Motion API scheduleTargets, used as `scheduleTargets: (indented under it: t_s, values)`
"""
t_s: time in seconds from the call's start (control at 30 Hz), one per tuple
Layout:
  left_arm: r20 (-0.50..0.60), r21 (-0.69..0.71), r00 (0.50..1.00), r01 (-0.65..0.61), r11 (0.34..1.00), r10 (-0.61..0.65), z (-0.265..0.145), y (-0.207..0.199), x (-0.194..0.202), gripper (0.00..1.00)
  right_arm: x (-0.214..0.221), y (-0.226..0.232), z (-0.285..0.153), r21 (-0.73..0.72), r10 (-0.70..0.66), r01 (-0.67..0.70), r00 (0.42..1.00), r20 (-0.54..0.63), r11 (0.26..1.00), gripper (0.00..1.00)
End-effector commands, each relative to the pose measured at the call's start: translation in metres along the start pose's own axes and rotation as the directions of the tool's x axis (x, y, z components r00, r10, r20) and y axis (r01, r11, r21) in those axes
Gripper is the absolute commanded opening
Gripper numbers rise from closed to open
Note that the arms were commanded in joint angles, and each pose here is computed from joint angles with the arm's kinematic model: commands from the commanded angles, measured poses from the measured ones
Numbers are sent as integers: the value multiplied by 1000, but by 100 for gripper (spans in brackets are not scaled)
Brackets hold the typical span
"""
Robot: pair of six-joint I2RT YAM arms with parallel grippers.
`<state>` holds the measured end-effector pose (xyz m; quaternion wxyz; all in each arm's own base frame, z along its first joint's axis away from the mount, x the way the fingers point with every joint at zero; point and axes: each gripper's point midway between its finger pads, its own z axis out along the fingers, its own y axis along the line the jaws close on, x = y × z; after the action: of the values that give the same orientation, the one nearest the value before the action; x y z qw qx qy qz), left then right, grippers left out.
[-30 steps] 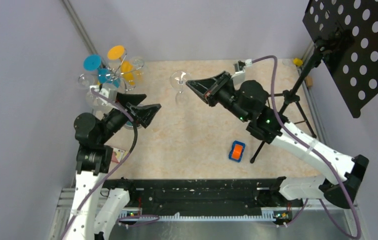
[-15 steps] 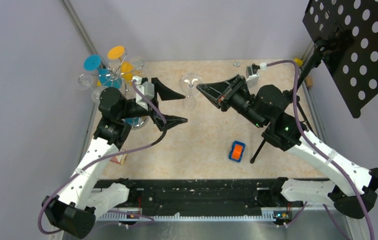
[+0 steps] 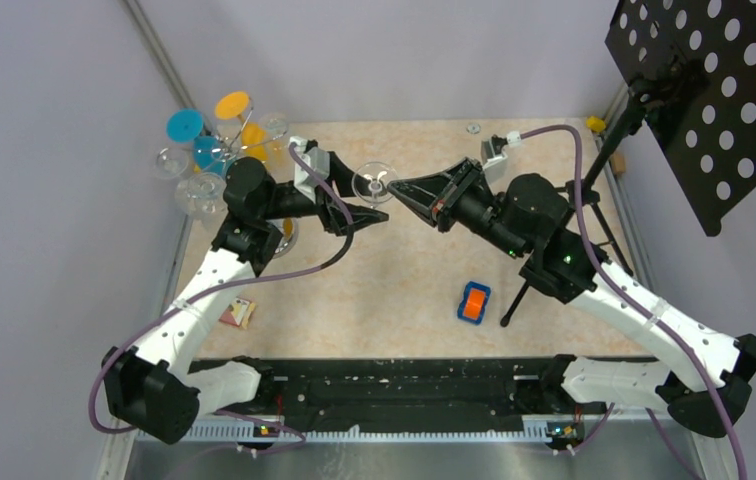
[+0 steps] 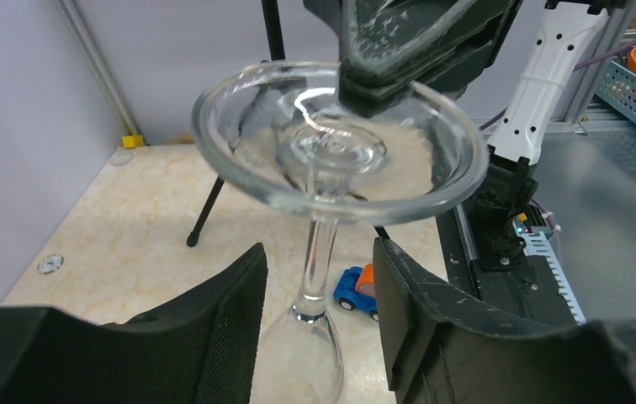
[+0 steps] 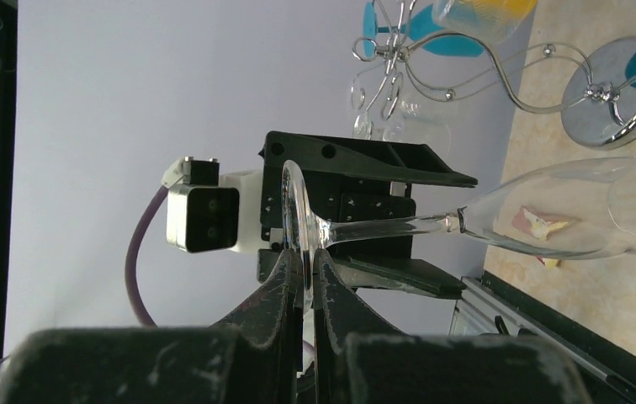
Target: Take the wine glass off the wine glass rack
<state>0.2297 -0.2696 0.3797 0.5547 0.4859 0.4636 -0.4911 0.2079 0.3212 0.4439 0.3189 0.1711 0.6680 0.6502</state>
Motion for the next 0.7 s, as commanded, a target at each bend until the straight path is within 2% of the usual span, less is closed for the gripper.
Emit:
scheduleTargets:
  t_s: [0.0,0.1,0.2,0.23,0.27,0.3,0.33,0.37,0.4,0.47,0.53,0.6,0.67]
  values:
    - [55,64,992,-115,991,112,1,-15,-34,52,-2,23,-3,-89,22,-22,1000,-3,996,0]
    - [39,57,991,-127,990,125,-1,-15,-30,40,1,19,2,-78,23,-24,1000,-16,997,0]
    - [49,51,992,-120,991,118,-1,-15,-33,16,2,18,5,-72,32,-33,999,-18,997,0]
    - [52,56,992,-120,991,117,0,-16,-34,5,2,16,5,-68,36,-37,999,-19,997,0]
    - [54,54,992,-117,992,114,0,-16,-34,0,1,19,5,-84,39,-41,999,-16,996,0]
    - [57,44,992,-118,992,115,0,-14,-34,0,1,18,5,-86,41,-41,999,-13,995,0]
    - [63,20,991,-121,992,119,-1,-11,-36,0,-1,19,5,-93,37,-37,999,-4,995,10]
    - [72,-13,990,-123,992,123,-1,-8,-38,0,-2,20,5,-103,16,-15,1000,5,995,29]
    - [88,-60,988,-125,990,130,-2,-2,-42,0,-4,23,4,-112,-13,15,1000,18,994,55]
    - [128,-174,983,-107,979,130,-5,13,-55,0,-9,17,3,-86,-60,64,997,43,994,75]
    - [173,-276,979,-61,959,112,-10,27,-70,0,-13,8,-1,-68,-100,105,992,77,992,83]
    - [239,-410,968,26,912,79,-20,47,-86,0,-19,-1,-7,-71,-130,139,984,120,988,85]
    - [343,-517,939,167,840,24,-34,65,-104,0,-26,-10,-14,-75,-147,161,975,170,984,86]
